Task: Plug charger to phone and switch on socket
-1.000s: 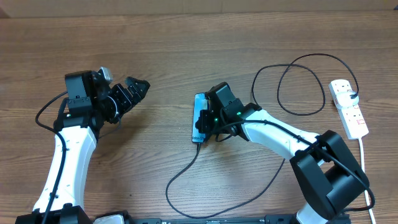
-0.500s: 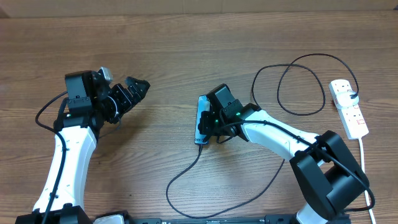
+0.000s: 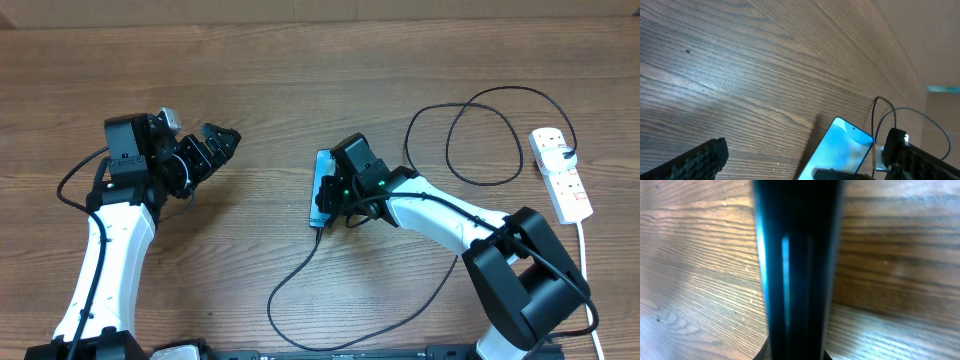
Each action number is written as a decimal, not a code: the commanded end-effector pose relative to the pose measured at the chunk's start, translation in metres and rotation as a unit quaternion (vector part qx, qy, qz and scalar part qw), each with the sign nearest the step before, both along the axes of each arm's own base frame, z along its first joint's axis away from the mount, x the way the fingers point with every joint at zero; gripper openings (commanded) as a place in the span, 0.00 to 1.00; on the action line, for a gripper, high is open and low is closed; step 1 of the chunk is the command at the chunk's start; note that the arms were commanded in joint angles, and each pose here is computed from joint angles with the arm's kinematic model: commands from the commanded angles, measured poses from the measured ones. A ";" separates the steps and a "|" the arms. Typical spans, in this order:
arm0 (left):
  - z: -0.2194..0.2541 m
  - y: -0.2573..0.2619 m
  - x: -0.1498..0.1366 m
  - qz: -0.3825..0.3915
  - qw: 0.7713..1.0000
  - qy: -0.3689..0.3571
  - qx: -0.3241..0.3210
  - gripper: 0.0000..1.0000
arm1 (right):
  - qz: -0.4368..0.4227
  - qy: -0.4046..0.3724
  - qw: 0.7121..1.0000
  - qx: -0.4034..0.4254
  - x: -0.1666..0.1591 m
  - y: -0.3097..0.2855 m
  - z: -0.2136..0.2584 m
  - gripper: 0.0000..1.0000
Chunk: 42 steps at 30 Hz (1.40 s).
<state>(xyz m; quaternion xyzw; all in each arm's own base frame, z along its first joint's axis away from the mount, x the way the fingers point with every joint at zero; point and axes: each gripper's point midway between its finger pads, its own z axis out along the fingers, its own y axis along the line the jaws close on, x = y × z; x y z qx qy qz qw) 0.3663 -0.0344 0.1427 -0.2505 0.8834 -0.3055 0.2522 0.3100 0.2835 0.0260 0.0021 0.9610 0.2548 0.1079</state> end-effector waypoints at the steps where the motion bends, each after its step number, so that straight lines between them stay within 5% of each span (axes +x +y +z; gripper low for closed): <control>1: 0.005 0.004 0.002 -0.002 1.000 -0.013 0.012 1.00 | -0.018 -0.004 0.999 -0.028 0.010 -0.011 -0.018 0.05; 14: 0.005 0.004 0.002 -0.002 1.000 -0.013 0.012 1.00 | -0.027 0.015 0.999 -0.026 0.012 -0.019 -0.029 0.09; 20: 0.005 0.004 0.002 -0.002 1.000 -0.013 0.012 1.00 | -0.027 0.015 0.999 -0.026 0.013 -0.019 -0.029 0.34; 34: 0.005 0.004 0.002 -0.002 1.000 -0.013 0.012 1.00 | -0.027 0.015 0.999 -0.026 0.013 -0.019 -0.029 0.48; 39: 0.005 0.004 0.002 -0.002 1.000 -0.013 0.012 1.00 | -0.028 0.014 0.999 -0.027 0.013 -0.019 -0.029 0.72; 42: 0.005 0.004 0.002 -0.002 1.000 -0.013 0.012 1.00 | -0.028 0.014 0.999 -0.027 0.013 -0.019 -0.029 0.76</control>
